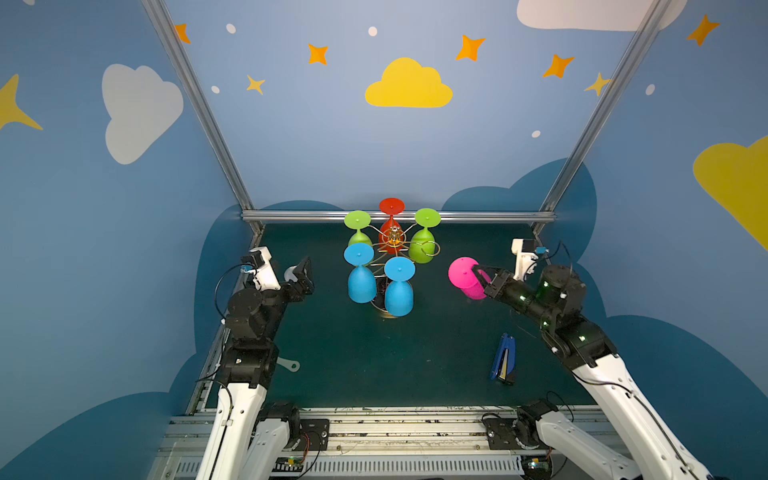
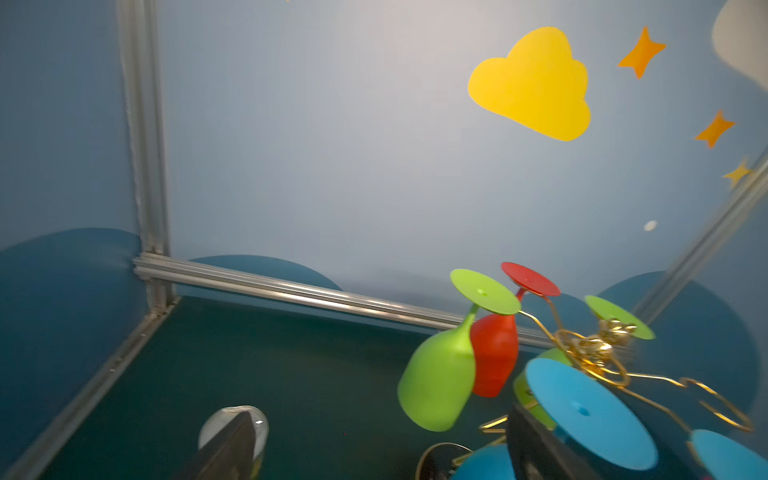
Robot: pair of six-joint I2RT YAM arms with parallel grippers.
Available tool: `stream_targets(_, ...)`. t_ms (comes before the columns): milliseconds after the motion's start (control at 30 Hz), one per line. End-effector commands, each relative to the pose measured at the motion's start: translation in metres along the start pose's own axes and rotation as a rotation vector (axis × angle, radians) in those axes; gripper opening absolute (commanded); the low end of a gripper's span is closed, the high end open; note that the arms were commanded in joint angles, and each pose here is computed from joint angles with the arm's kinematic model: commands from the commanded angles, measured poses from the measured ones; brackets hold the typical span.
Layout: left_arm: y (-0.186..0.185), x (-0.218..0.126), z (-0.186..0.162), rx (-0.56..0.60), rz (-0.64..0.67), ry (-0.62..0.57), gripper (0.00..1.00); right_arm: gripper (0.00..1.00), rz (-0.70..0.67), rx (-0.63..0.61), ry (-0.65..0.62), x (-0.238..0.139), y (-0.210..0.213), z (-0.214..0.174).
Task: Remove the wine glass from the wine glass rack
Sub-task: 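Close the right gripper on the magenta glass foot and pull it off the rack, then carry the magenta glass toward the left gripper while the left gripper reaches to it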
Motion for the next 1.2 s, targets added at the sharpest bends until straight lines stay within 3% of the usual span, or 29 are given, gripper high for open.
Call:
stream_targets(0, -0.037, -0.013, 0.026, -0.085, -0.233, -0.007, 0.9, 0.0, -0.001, -0.119, -0.083, -0.02, 0.013, 0.016)
stream_targets(300, -0.112, -0.024, 0.074, -0.181, -0.814, 0.114, 0.82, 0.0, 0.165, -0.294, -0.095, -0.035, 0.065, 0.036)
stream_targets(567, -0.164, -0.019, 0.08, -0.138, -1.091, 0.181, 0.73, 0.0, 0.401, -0.391, -0.018, -0.039, 0.121, 0.039)
stream_targets(867, -0.214, -0.007, 0.075, -0.129, -1.289, 0.242, 0.67, 0.0, 0.55, -0.379, 0.046, -0.032, 0.149, 0.031)
stream_targets(1167, -0.241, 0.003, 0.068, -0.131, -1.345, 0.264, 0.68, 0.0, 0.622, -0.378, 0.107, -0.016, 0.165, 0.012)
Point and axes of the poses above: each gripper's point midway between its finger pads, its own x axis out along the fingers, its own y axis along the line the jaws close on, z = x × y, the point moved 4 cm from there along -x, back along the fingers, and after that the axes turned 7 degrees about x, right-handed, at the moved point
